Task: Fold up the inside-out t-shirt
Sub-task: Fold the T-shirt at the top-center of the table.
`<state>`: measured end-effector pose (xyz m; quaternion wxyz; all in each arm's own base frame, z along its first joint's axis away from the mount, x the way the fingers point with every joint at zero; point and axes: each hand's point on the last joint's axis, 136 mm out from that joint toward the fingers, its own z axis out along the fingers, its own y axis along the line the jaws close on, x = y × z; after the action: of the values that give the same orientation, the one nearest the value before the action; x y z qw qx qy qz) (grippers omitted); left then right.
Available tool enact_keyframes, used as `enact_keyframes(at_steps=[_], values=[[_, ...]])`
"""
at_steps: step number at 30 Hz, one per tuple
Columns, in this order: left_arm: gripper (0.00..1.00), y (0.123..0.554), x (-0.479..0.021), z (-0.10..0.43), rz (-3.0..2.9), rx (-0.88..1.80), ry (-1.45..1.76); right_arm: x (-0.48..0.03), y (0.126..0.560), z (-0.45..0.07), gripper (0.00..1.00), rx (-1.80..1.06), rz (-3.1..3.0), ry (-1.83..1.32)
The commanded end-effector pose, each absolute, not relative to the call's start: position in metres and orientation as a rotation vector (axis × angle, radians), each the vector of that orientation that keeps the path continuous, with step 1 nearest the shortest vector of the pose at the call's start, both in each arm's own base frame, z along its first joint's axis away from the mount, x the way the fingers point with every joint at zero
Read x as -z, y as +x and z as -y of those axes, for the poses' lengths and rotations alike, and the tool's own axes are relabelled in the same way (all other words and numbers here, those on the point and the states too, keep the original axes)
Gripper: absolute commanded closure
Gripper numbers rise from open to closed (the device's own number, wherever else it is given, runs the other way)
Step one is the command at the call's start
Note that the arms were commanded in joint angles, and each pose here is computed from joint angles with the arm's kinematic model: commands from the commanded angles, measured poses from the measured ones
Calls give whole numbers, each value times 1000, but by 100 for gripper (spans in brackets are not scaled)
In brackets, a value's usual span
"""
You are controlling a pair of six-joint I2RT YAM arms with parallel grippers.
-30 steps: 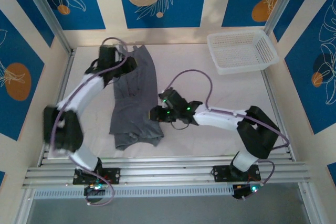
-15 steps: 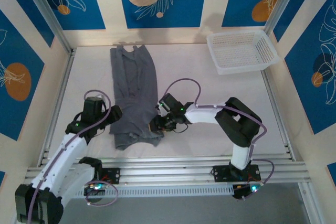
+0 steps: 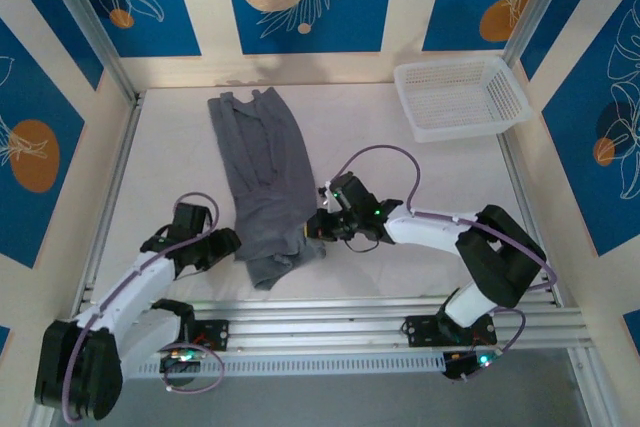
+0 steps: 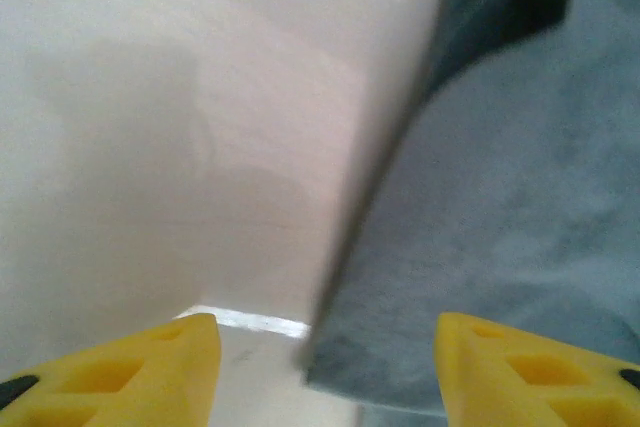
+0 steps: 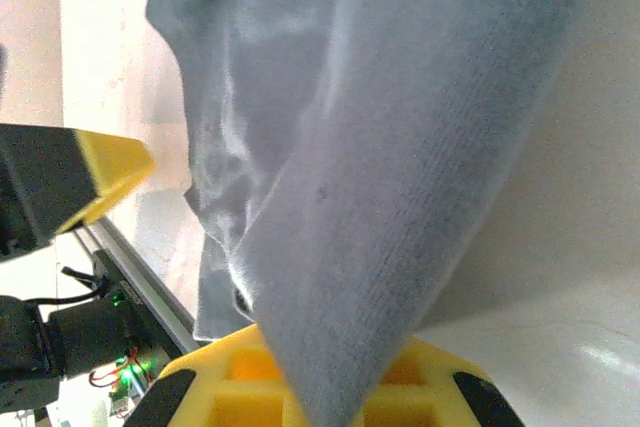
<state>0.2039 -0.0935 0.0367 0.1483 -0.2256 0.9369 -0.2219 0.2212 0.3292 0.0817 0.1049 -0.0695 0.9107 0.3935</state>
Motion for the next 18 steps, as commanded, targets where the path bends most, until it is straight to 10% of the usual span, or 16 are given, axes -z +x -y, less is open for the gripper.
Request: enact_keyframes(at_steps=[1, 5, 12, 15, 18], values=[[41, 217, -57, 135, -2668, 921, -514, -79, 211, -342, 100, -1214, -2695, -250], [42, 214, -45, 136, -2733, 853, -489, -75, 212, -344, 100, -1223, -2697, -228], [79, 219, -40, 149, -2729, 901, -463, -75, 210, -340, 100, -1195, -2701, -241], [74, 219, -41, 151, -2750, 870, -444, -72, 211, -339, 100, -1186, -2705, -227], [48, 214, -35, 125, -2785, 641, -474, -71, 209, -338, 100, -1184, -2709, -222]])
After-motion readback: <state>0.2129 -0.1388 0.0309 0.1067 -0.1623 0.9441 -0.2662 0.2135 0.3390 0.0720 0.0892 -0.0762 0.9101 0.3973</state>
